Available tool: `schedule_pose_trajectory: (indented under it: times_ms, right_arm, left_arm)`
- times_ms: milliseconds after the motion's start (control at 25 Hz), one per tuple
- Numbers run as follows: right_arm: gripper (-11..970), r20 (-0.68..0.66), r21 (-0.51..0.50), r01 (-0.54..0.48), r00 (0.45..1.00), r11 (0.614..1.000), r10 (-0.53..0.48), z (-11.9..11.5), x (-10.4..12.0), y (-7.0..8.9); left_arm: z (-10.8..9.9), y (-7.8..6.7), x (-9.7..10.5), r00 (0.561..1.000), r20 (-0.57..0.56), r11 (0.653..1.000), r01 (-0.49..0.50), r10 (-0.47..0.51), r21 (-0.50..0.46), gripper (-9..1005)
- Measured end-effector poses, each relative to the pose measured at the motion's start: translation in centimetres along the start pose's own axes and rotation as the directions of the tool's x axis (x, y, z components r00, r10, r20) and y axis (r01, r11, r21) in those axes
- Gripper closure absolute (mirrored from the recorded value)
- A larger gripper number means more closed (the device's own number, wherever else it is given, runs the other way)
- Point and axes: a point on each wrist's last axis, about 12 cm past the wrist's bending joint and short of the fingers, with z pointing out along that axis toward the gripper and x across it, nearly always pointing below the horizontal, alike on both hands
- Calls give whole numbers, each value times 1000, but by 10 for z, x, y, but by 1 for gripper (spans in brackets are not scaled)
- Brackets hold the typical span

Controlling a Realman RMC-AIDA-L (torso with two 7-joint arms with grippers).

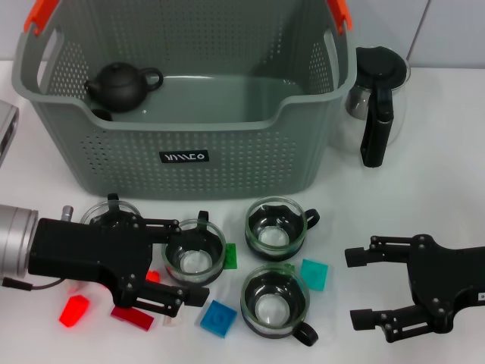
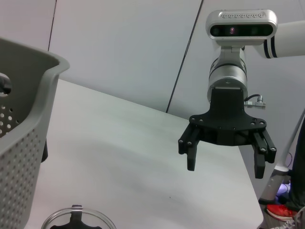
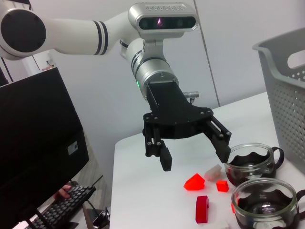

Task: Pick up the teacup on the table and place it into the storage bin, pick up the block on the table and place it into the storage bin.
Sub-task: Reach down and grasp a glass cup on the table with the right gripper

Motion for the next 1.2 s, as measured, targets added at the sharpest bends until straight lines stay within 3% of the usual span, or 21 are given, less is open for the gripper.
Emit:
schedule_pose_trajectory:
  times_ms: [840,1000,1200]
  right_arm:
    - [44,-47,-7,-49,998,999,49,1,-7,-5]
    - [46,-78,1,-129,989,992,128,-6,-25,-11]
    - [49,-179,-85,-106,980,991,89,8,-58,-14]
  left_arm:
    - [0,1,1,1000,-1,1000,4,-4,-13,152]
    - [0,3,2,1000,-3,1000,7,-7,-28,152]
    - [1,6,0,1000,-2,999,0,0,-46,152]
